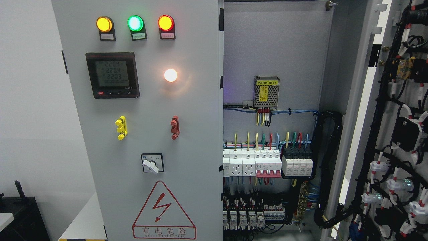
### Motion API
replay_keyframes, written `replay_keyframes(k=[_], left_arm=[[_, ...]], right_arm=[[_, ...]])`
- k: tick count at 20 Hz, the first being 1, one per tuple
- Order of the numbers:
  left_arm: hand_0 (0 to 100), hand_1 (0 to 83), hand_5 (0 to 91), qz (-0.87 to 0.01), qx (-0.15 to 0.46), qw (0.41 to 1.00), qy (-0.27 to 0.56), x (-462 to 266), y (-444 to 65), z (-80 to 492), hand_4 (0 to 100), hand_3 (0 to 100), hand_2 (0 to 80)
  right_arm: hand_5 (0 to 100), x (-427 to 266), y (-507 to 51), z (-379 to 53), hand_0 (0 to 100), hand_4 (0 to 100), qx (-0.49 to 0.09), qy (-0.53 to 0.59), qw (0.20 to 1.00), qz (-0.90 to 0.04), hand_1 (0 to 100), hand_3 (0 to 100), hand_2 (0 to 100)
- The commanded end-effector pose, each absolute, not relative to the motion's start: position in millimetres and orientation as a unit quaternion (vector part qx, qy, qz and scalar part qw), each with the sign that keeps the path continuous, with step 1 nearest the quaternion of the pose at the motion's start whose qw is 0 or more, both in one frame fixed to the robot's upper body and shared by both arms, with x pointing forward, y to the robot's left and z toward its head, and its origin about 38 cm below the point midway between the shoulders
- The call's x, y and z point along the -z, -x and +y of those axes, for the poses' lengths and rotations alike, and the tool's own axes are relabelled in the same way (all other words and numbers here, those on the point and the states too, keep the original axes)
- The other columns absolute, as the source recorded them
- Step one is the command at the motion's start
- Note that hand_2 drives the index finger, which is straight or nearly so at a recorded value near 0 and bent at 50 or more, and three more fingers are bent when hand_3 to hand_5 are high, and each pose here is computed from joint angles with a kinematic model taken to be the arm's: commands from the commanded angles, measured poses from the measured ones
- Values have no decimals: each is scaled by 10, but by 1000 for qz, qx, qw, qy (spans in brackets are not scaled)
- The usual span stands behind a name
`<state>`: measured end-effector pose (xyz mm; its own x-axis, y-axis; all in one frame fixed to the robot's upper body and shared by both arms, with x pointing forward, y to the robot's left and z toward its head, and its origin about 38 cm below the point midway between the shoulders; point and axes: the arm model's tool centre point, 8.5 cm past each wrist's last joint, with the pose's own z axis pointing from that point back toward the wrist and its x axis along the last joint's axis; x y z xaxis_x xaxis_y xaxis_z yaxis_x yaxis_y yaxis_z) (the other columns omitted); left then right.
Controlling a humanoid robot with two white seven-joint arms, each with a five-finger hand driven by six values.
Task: Open door with both hands
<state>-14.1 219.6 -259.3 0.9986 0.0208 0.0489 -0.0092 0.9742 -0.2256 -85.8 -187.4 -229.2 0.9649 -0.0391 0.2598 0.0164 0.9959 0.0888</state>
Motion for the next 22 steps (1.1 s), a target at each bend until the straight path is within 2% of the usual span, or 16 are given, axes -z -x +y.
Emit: replay_keyframes(k=[1,11,16,22], left_arm=[[0,0,0,-22,-30,992,117,2589,194,2141,43,0,0],[0,0,0,-22,-17,992,122,2587,195,2129,43,0,0],[0,0,0,-22,-17,992,123,2587,195,2128,43,0,0],[0,0,0,-24,-17,992,123,2588,178,2130,43,0,0]], right_arm=[[0,1865,647,-2050,0,0,5,-37,967,-252,0,0,0],[0,1233,880,-2005,0,0,1,-52,935,-352,0,0,0],[0,1001,617,-2048,0,0,-5,-54,897,-439,0,0,0],[0,677,236,-1810,0,0,-6,-92,853,-514,0,0,0]])
